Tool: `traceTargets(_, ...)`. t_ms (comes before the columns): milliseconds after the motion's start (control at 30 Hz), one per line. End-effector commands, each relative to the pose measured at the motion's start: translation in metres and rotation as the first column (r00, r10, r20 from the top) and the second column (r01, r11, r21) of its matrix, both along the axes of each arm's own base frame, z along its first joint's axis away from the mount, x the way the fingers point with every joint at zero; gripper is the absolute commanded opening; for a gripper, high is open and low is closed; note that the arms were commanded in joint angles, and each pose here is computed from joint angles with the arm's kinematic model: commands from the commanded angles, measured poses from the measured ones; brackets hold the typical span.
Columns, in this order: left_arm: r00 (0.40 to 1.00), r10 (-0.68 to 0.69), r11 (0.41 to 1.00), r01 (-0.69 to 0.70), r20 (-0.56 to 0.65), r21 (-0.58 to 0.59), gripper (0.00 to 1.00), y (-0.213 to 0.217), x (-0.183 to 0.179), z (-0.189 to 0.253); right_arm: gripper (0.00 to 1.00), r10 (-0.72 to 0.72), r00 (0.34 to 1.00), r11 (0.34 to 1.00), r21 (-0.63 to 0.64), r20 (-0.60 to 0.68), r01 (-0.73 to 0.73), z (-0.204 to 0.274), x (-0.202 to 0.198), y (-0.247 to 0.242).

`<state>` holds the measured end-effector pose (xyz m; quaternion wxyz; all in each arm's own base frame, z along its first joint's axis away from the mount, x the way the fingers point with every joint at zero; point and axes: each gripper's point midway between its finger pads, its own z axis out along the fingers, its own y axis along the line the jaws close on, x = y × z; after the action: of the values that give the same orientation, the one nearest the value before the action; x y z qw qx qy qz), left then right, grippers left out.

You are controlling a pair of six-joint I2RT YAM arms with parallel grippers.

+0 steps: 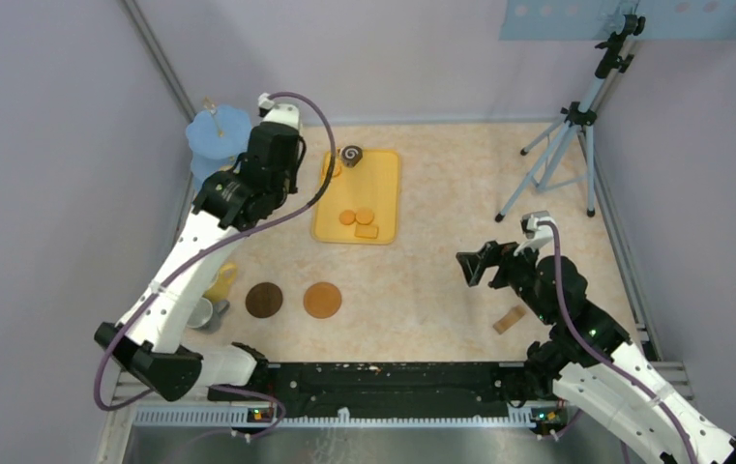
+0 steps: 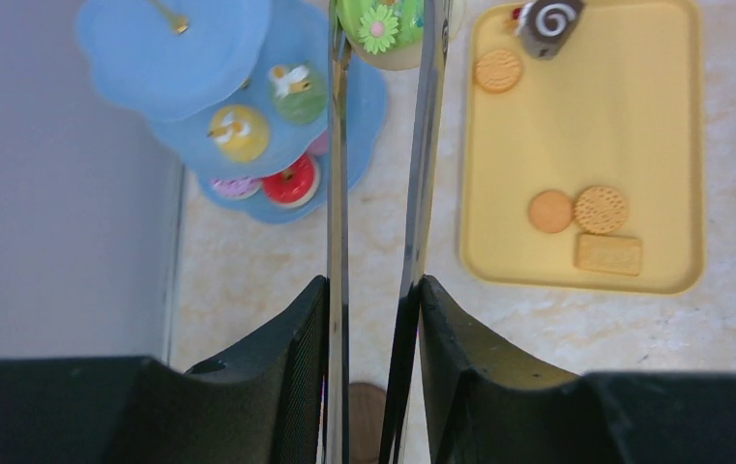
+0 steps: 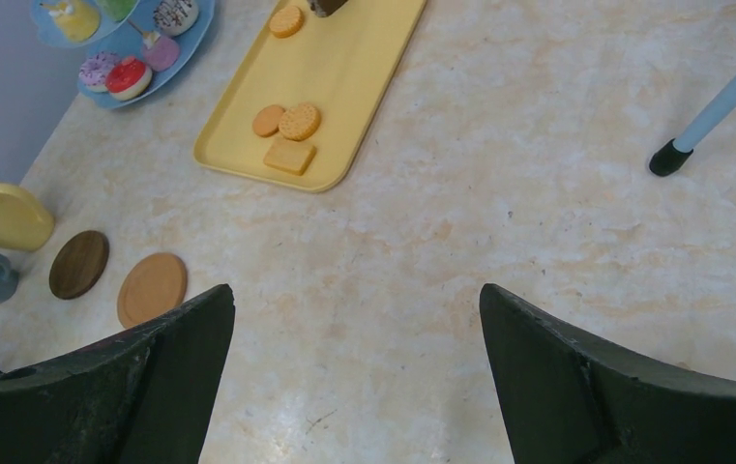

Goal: Serve the afternoon tea

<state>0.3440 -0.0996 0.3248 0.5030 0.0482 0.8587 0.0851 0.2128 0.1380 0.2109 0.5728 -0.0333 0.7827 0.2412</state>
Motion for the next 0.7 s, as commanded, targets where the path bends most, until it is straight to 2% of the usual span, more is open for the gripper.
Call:
traceTargets(0,0.983,0.174,0.984,-0.172,-0.051,0.042,0.30,0.053,-0.035,-0.005,0.95,0.036,0.999,0.999,0.018,0.035,-0.037,0.009,0.002,0.008)
traceTargets(133,0.958,0.283,0.959,-0.283,-0.039,-0.008,0.24,0.089,-0.061,-0.003,0.95,0.060,0.998,0.998,0.024,0.035,-0.061,0.009,0.000,0.012)
traceTargets(233,0.935,0.354,0.935,-0.353,0.015,-0.042,0.27,0.119,-0.076,0.009,0.95,0.076,0.996,0.997,0.028,0.036,-0.077,0.010,-0.002,0.014)
traceTargets(333,0.905,0.424,0.906,-0.423,0.036,-0.019,0.30,0.139,-0.084,0.014,0.95,0.088,0.996,0.996,0.030,0.036,-0.089,0.010,-0.003,0.016)
traceTargets(467,0.881,0.471,0.882,-0.472,0.038,0.010,0.31,0.151,-0.078,0.009,0.95,0.101,0.994,0.994,0.033,0.036,-0.102,0.010,-0.004,0.018)
traceTargets(567,0.833,0.553,0.832,-0.553,0.010,0.042,0.28,0.167,-0.077,-0.002,0.95,0.100,0.994,0.994,0.035,0.035,-0.102,0.011,-0.005,0.017)
traceTargets(667,0.786,0.617,0.786,-0.618,0.051,0.018,0.29,0.189,-0.069,-0.005,0.95,0.098,0.994,0.994,0.038,0.040,-0.099,0.013,-0.005,0.016)
